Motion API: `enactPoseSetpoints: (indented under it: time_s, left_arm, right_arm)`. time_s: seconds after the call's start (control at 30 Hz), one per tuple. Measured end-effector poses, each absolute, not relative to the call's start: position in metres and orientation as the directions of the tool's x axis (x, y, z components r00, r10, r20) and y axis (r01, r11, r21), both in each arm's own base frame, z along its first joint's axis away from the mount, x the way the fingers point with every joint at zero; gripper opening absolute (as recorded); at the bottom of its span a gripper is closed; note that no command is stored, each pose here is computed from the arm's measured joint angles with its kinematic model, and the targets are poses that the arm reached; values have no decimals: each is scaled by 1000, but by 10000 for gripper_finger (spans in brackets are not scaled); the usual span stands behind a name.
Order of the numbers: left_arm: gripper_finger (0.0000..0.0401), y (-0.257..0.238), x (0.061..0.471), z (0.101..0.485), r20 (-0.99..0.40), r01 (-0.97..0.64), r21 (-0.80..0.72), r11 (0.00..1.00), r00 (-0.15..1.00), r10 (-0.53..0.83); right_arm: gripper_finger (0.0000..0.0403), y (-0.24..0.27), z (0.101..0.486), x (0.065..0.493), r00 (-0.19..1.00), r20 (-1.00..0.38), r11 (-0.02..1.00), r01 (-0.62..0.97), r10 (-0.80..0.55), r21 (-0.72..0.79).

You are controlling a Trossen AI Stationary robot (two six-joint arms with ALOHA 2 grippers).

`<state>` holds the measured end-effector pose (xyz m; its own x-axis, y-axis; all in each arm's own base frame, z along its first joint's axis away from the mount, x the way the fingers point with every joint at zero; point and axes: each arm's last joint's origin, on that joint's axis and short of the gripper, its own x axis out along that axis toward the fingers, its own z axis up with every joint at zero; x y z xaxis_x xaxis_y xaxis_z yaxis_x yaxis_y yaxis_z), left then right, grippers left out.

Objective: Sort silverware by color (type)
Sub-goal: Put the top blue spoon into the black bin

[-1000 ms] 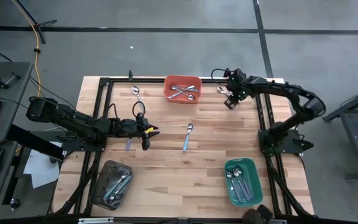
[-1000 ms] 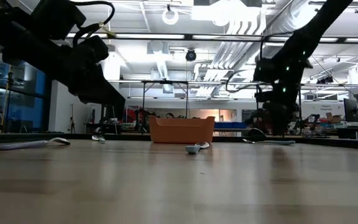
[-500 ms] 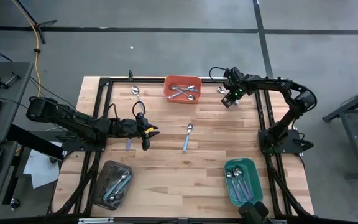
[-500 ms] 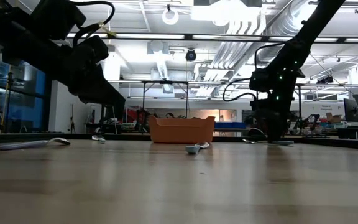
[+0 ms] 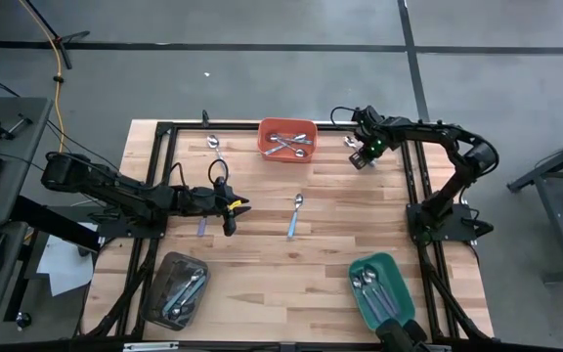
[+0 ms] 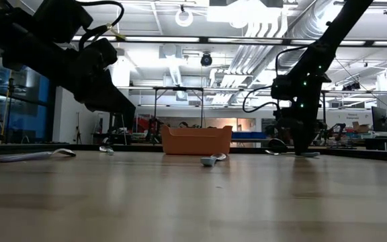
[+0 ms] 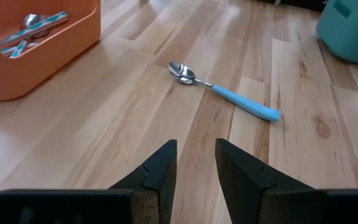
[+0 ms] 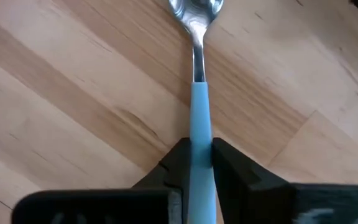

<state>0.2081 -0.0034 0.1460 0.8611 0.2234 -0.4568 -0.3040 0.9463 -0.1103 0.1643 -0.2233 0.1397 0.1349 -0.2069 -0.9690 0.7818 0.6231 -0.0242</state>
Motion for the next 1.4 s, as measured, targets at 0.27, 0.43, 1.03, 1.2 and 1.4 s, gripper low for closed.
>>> enactPoseSetpoints:
  time_s: [0.27, 0.43, 1.03, 1.2, 1.4]
  left_arm:
    - [104, -3, 208, 146, -456, -304, -110, 946, 861, 223]
    - [104, -3, 208, 147, -451, -303, -111, 946, 864, 224]
    - [104, -3, 210, 150, -424, -286, -90, 954, 878, 224]
    - [104, -3, 210, 150, -424, -281, -75, 957, 878, 224]
    - [104, -4, 210, 149, -424, -279, -75, 957, 878, 222]
  right_arm:
    - [55, -225, 143, 166, 151, -969, 639, 769, -196, -9]
    - [16, -225, 144, 166, 152, -969, 640, 768, -193, -7]
    - [120, -218, 162, 175, 87, -992, 605, 796, -96, 12]
    - [130, -221, 165, 180, 115, -985, 611, 792, -131, 11]
    - [115, -224, 165, 181, 108, -978, 583, 812, -180, -17]
